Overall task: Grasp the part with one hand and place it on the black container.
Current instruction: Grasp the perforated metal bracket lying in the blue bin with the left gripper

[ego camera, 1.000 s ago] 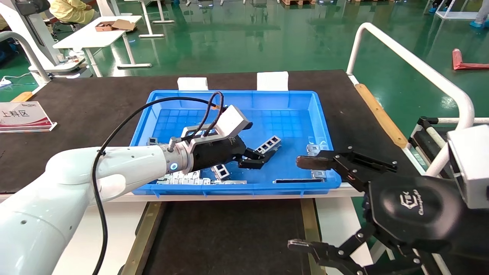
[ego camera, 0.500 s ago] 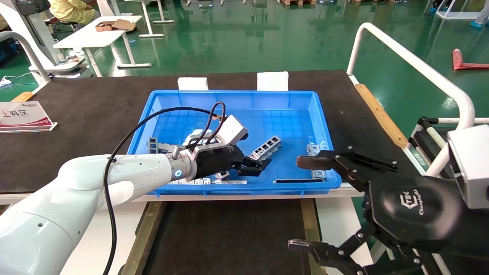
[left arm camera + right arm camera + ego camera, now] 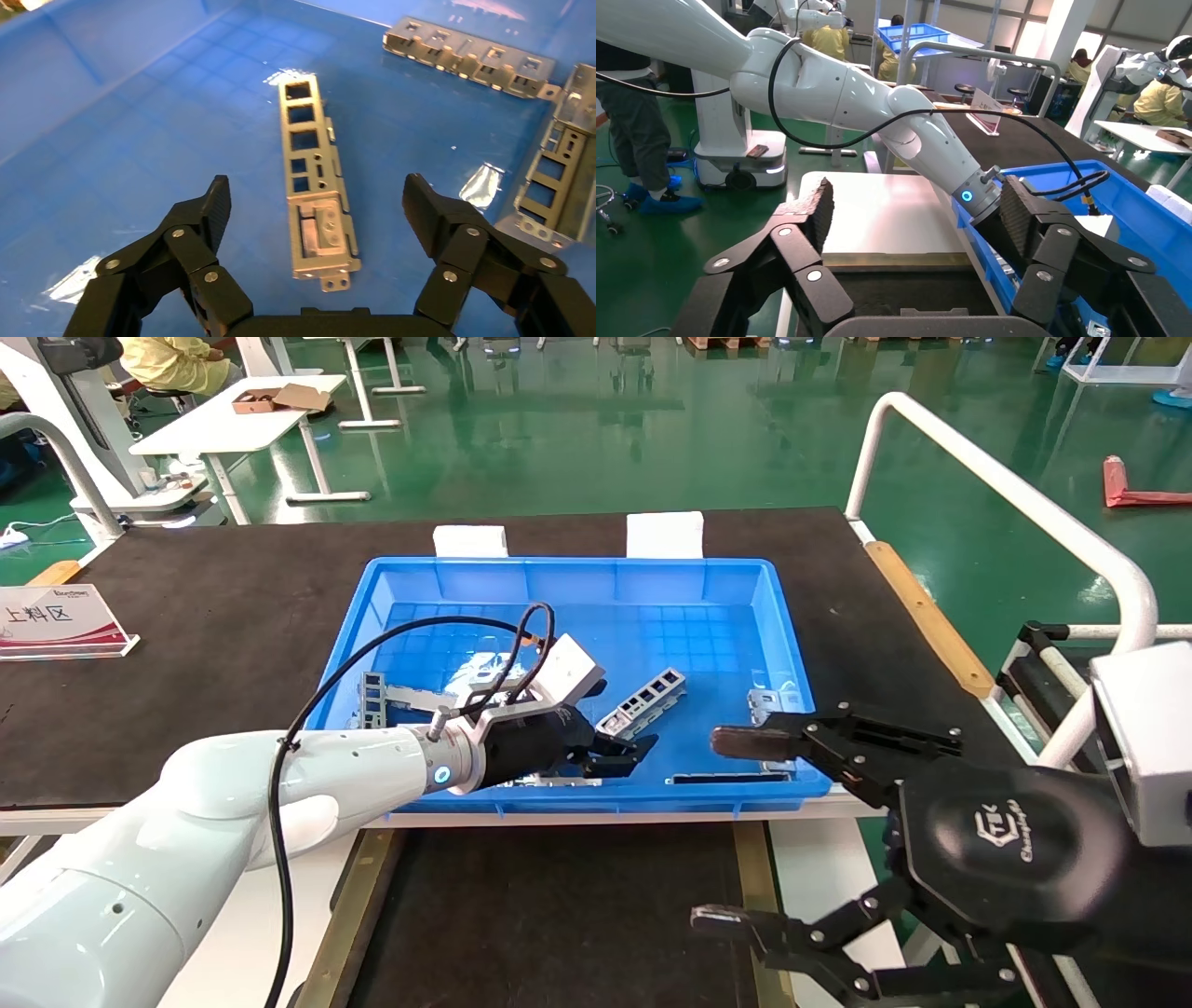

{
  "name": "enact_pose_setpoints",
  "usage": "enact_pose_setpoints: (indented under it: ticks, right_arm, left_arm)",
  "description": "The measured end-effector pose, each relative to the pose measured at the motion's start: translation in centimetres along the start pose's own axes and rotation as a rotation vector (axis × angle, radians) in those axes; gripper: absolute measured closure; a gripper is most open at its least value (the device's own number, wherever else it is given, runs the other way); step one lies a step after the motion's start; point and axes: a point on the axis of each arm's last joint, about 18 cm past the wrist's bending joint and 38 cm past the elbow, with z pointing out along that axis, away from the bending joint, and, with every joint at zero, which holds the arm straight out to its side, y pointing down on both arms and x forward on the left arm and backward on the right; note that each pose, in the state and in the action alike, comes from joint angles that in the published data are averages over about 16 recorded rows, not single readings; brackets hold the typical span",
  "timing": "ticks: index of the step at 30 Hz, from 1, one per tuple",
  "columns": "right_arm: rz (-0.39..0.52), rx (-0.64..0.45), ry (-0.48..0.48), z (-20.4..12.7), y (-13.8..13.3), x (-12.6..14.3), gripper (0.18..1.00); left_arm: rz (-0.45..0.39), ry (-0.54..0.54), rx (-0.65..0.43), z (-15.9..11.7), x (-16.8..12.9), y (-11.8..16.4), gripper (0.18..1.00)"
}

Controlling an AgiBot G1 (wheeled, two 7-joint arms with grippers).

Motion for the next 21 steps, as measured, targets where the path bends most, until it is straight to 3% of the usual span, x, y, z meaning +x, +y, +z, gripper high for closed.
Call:
enact_pose_setpoints:
  ticks: [12,21]
  right_arm:
    - [0.0,0.0,0.0,0.0,0.0,0.0,0.481]
    - [0.0,0.0,0.0,0.0,0.0,0.0,0.701]
  left_arm:
    - [-0.02,-0.005,-0.008,0.18,0.18,0.43,0.441]
    - [-0.021,0.005,0.01,0.24,0.4,-0.01,0.669]
